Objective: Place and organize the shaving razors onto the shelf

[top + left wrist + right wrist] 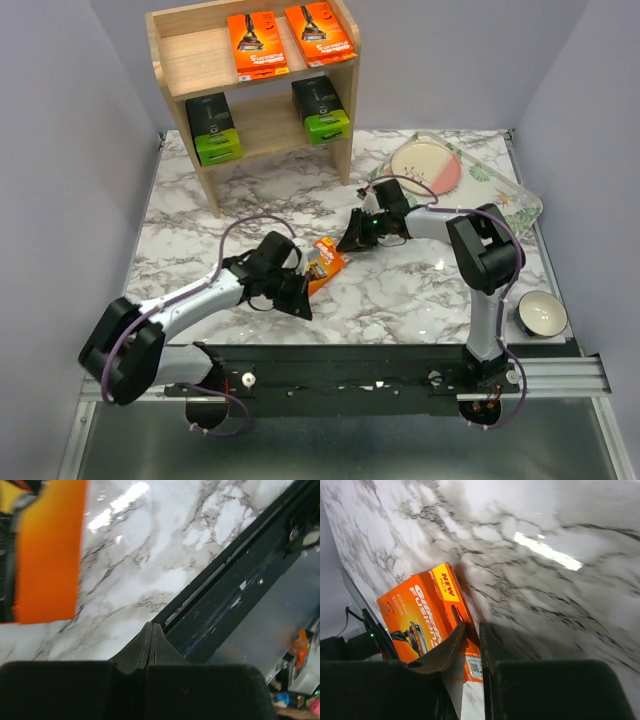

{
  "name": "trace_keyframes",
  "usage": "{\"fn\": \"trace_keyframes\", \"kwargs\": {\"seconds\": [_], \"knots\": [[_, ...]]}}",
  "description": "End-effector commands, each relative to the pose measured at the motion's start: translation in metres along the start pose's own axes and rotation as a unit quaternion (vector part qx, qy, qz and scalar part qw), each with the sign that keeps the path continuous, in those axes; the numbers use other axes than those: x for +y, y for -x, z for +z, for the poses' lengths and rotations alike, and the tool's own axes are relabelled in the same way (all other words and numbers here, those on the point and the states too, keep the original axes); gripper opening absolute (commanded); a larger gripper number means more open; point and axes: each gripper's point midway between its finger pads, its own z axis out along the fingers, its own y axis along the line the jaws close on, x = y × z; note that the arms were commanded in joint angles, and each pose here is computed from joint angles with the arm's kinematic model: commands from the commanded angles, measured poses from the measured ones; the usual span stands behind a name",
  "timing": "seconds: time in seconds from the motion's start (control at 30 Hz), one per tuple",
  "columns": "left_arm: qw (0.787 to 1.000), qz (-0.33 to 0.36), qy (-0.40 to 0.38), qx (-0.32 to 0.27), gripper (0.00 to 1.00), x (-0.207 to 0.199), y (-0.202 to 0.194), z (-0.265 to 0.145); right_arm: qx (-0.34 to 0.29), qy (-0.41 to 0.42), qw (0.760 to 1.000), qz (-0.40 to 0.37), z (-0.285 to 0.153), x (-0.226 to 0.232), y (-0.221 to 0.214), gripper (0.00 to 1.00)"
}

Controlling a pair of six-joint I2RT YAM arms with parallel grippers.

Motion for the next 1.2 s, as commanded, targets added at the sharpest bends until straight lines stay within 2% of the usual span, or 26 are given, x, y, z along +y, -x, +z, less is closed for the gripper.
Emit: {"fn": "trace_keyframes", "kwargs": {"seconds": [0.0, 0.07, 0.13, 0.27, 0.33, 0.5, 0.67, 0.77, 0.8, 0.9, 0.93, 1.03, 1.17], "knots": [[0.995, 0.081, -0.038, 0.041, 0.0, -0.028, 0.003, 0.03, -0.001, -0.07, 0.996, 0.063, -0.012, -0.044, -0.016, 0.24], [0.996, 0.086, 0.015, 0.024, 0.0, -0.015, 0.016, 0.037, -0.006, -0.07, 0.995, 0.071, -0.015, -0.044, -0.017, 0.24], [0.993, 0.074, 0.083, 0.033, 0.0, 0.012, 0.018, 0.045, -0.008, -0.069, 0.994, 0.08, -0.02, -0.041, -0.023, 0.24], [0.985, 0.059, 0.159, 0.018, 0.0, 0.039, 0.041, 0.045, -0.02, -0.072, 0.992, 0.103, -0.033, -0.035, -0.032, 0.25], [0.982, 0.027, 0.188, 0.006, 0.0, 0.055, 0.05, 0.043, -0.027, -0.074, 0.991, 0.106, -0.04, -0.034, -0.036, 0.25], [0.972, -0.01, 0.232, -0.023, 0.0, 0.082, 0.073, 0.044, -0.072, -0.095, 0.989, 0.091, -0.063, -0.031, -0.039, 0.25], [0.966, -0.046, 0.249, -0.055, 0.01, 0.1, 0.102, 0.049, -0.068, -0.083, 0.993, 0.049, -0.059, -0.013, -0.038, 0.25], [0.963, -0.06, 0.252, -0.077, 0.04, 0.107, 0.122, 0.05, -0.052, -0.052, 0.997, 0.01, -0.049, 0.008, -0.04, 0.32], [0.962, -0.069, 0.248, -0.088, 0.06, 0.11, 0.128, 0.05, -0.05, -0.045, 0.998, -0.001, -0.046, 0.014, -0.04, 0.46], [0.96, -0.091, 0.245, -0.099, 0.24, 0.114, 0.134, 0.047, -0.042, -0.02, 0.998, -0.04, -0.043, 0.034, -0.039, 0.63], [0.96, -0.101, 0.242, -0.099, 0.35, 0.115, 0.134, 0.046, -0.045, -0.018, 0.998, -0.047, -0.046, 0.038, -0.037, 0.66], [0.967, -0.113, 0.211, -0.091, 0.47, 0.102, 0.121, 0.041, -0.062, -0.054, 0.995, -0.06, -0.059, 0.033, -0.029, 0.67], [0.973, -0.155, 0.122, -0.116, 0.5, 0.072, 0.113, 0.033, -0.101, -0.103, 0.987, -0.073, -0.091, 0.025, -0.014, 0.61]]}}
